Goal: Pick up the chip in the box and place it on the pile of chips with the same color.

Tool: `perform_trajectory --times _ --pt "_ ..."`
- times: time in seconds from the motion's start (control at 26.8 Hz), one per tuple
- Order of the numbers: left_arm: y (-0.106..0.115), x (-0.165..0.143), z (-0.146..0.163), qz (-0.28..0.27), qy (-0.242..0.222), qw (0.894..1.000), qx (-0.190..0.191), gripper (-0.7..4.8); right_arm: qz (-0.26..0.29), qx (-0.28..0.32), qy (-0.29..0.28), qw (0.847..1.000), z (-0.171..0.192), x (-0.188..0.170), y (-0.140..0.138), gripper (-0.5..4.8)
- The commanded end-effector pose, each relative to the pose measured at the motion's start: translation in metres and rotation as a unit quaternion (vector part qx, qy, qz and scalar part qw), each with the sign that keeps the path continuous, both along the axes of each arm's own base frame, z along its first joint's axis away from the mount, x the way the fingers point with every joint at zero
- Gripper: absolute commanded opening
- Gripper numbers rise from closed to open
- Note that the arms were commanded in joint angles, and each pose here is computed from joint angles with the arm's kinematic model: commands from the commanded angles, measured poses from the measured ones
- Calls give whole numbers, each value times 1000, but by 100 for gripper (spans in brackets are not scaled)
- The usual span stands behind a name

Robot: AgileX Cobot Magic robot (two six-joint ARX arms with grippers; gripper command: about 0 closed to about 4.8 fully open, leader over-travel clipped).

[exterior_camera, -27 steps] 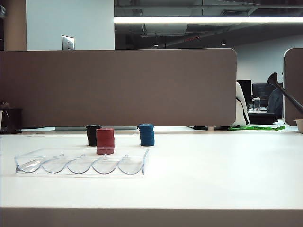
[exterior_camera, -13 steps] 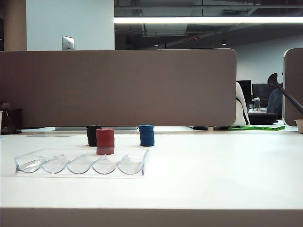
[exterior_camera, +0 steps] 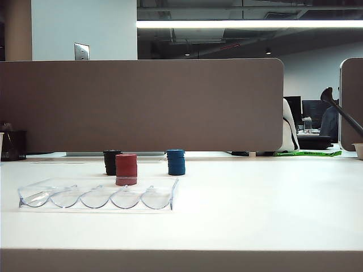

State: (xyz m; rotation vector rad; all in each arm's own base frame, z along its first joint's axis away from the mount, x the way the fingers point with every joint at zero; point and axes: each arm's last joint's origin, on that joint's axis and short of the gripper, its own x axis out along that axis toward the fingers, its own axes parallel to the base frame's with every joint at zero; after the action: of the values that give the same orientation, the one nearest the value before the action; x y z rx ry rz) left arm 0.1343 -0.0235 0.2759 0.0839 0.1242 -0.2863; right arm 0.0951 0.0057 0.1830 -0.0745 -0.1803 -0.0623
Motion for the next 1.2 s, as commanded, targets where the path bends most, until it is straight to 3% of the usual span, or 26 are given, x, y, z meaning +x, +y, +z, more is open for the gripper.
perform_trajectory --times 0.04,0.26,0.49,0.71,0.93,1.2 --pt "0 -3 -7 16 5 1000 15 -6 -14 0 -7 1000 1 0 -3 -6" --pt "5 -28 -37 30 -23 999 7 -6 -26 10 -8 1000 1 0 -6 -6" --pt "8 -45 -61 31 -58 998 1 -6 15 2 -8 1000 1 0 -3 -5" --pt "9 -48 -80 55 -54 997 -23 -6 29 17 -9 999 1 0 -3 -6" --pt "8 -40 -104 55 -53 997 -23 -6 38 25 -9 999 1 0 -2 -5" --pt "9 -38 -115 66 -41 997 -19 -6 93 14 -6 996 1 0 1 -6"
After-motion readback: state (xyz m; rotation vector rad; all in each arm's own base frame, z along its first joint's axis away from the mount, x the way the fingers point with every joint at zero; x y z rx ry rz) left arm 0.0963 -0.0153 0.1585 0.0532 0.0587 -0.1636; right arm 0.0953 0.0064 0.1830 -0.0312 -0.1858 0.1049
